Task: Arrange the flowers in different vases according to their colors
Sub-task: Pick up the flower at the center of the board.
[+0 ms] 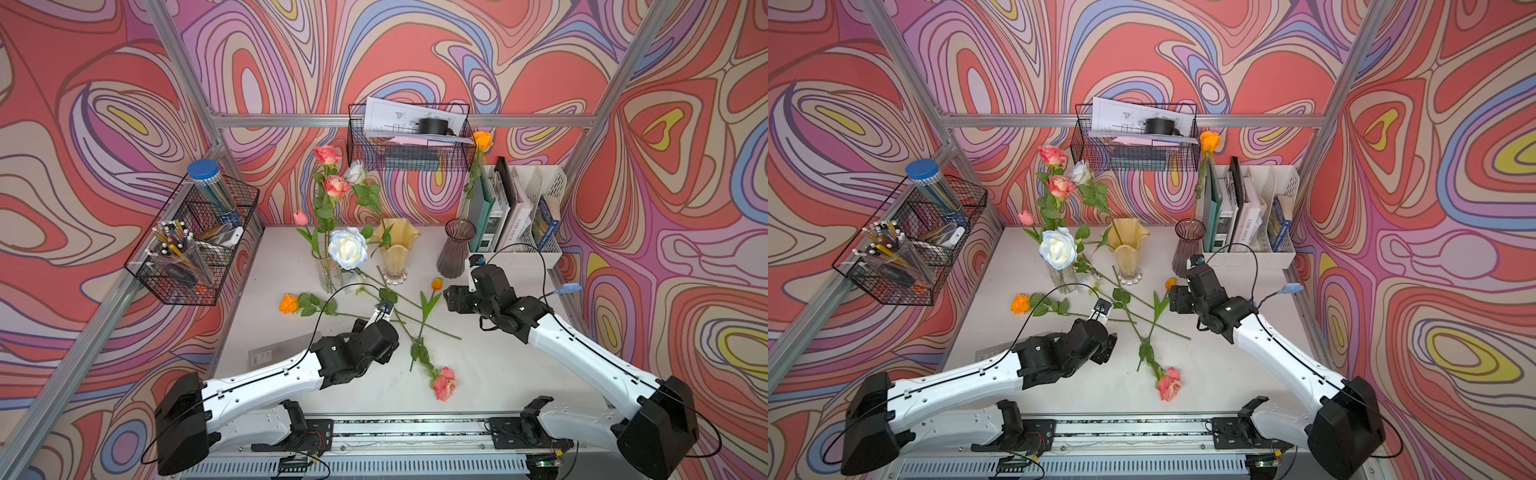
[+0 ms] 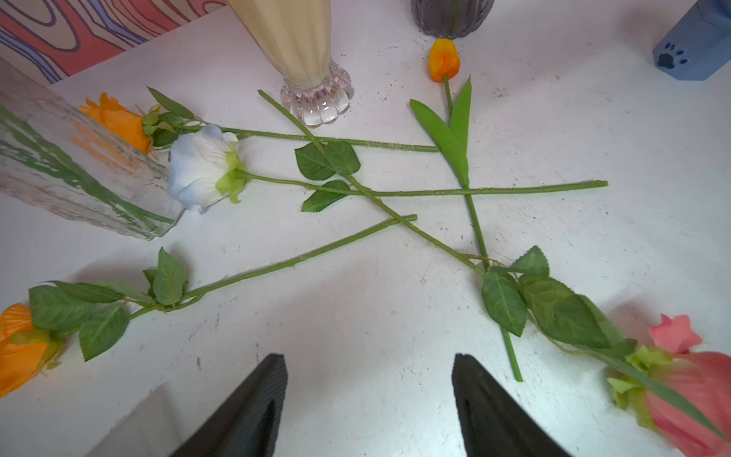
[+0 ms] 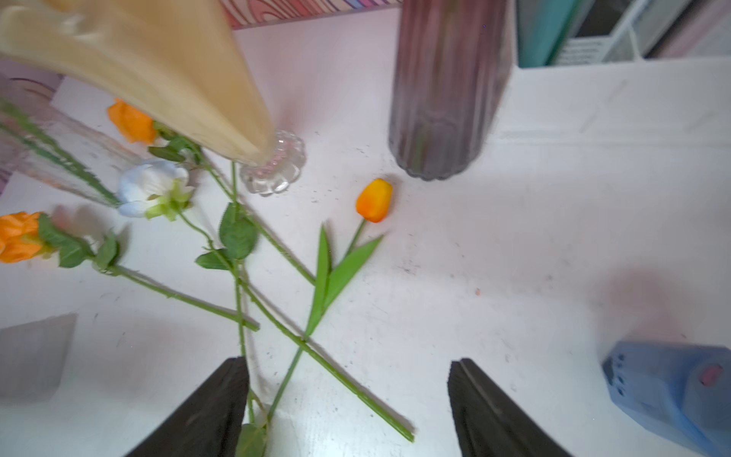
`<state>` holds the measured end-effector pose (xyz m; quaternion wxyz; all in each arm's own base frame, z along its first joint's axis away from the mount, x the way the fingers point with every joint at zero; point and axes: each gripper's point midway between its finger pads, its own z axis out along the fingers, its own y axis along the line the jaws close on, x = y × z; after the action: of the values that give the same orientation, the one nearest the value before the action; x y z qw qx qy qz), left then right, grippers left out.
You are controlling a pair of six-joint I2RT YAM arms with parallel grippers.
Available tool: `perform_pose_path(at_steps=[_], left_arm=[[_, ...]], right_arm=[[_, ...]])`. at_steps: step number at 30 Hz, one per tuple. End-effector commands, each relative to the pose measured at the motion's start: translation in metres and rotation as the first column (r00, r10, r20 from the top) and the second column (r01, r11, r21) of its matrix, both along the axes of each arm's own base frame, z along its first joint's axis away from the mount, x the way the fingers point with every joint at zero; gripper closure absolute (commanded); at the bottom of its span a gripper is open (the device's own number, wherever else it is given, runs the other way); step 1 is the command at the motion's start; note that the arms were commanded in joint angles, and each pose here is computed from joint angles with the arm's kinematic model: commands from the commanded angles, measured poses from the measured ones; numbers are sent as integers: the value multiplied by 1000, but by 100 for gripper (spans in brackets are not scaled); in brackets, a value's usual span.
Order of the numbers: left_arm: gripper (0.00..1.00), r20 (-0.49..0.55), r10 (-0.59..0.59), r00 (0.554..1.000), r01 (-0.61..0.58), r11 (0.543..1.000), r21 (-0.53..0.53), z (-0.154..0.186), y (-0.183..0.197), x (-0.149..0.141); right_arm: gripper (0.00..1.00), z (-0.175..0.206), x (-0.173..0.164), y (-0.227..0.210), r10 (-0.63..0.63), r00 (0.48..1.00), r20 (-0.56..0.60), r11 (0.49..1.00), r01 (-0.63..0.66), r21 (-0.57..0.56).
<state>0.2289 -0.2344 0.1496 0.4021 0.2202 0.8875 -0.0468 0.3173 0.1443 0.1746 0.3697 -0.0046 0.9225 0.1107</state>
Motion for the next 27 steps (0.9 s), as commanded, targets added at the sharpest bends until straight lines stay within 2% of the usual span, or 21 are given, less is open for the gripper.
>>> perform_pose_path(at_steps=[1, 5, 12, 14, 21, 23, 27], left_arm=[[27, -48, -10, 999, 9, 1000, -30, -1, -23, 4], [28, -132, -51, 990, 48, 999, -24, -19, -50, 6], [29, -205, -119, 971, 133, 989, 56, -31, -84, 16], [29, -225, -102, 969, 119, 991, 65, -36, -83, 20], [32, -289, -60, 956, 60, 998, -7, -40, -71, 35], [32, -273, -91, 958, 85, 996, -34, -35, -72, 33], [32, -270, -60, 961, 59, 998, -12, -36, -59, 31]], right_arm=[[19, -21, -13, -14, -65, 993, -99, 998, 66, 13], [20, -36, -16, -11, -67, 986, -153, 997, 71, 23], [20, -58, -20, -15, -83, 977, -195, 996, 90, 24], [20, -61, -21, -17, -89, 976, -199, 995, 96, 24], [21, -66, -22, -21, -88, 975, -205, 995, 94, 19], [21, -62, -21, -11, -28, 982, -186, 998, 38, 53], [25, -51, -21, 9, 107, 983, -152, 990, -90, 112]])
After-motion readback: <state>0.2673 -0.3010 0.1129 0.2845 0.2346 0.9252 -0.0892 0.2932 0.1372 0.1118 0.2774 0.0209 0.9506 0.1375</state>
